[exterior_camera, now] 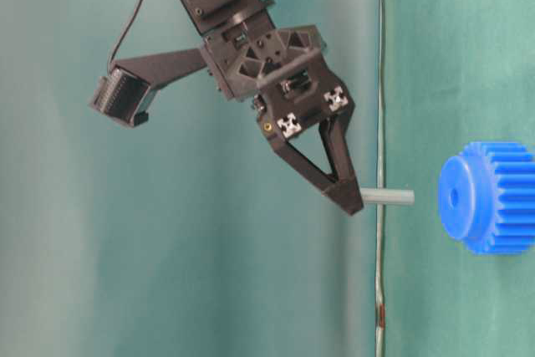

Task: Insert the shaft placed at a random location into the center hole of the medium gear at another random location.
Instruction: 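Carry the shaft left and position it above the blue gear's hole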

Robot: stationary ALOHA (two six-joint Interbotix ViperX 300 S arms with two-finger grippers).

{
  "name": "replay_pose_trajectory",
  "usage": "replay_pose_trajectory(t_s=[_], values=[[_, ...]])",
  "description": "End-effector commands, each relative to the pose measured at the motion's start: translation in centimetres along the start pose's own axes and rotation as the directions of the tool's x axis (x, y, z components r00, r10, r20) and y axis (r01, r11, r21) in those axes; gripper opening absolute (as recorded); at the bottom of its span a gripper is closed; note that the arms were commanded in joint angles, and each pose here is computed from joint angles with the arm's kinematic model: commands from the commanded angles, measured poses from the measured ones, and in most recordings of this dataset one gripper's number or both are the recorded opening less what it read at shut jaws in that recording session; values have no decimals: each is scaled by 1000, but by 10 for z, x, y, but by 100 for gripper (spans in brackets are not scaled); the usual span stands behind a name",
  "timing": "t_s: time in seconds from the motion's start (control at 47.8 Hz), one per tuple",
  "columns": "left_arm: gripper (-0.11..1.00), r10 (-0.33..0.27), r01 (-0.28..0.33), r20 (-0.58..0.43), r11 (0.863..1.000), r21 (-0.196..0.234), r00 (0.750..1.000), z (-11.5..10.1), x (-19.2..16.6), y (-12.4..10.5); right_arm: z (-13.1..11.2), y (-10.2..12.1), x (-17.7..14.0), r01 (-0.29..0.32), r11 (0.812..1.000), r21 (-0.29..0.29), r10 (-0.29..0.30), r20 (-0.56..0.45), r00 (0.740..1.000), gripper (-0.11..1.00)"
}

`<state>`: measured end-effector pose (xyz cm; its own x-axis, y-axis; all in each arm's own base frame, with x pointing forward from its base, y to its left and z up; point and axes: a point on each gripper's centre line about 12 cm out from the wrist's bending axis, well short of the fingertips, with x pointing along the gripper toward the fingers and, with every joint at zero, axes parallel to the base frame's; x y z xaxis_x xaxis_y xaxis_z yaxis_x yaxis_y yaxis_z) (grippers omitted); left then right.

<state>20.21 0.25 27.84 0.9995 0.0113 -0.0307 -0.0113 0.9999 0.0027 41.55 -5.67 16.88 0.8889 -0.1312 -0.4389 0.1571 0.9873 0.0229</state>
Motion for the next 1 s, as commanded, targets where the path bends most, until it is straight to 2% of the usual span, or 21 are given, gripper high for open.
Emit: replay_pose_trajectory(t_s=[0.0,0.439,0.669,0.878,0.983], values=[[0,3,-3,25,1000,0,1000,10,2,1,15,2,1,-3,1000,-3,3,41,999,13],[0,3,-3,23,1000,-2,1000,10,2,1,-7,1,14,1,1000,19,-1,-17,1000,13],[0,3,-3,21,1000,-2,1000,10,2,1,-6,1,14,1,1000,19,-1,-9,1000,13],[0,3,-3,20,1000,-5,1000,10,2,1,12,2,6,-3,1000,18,3,38,999,13],[0,3,-3,18,1000,-12,1000,9,2,1,14,4,7,-6,1000,17,6,40,999,13]])
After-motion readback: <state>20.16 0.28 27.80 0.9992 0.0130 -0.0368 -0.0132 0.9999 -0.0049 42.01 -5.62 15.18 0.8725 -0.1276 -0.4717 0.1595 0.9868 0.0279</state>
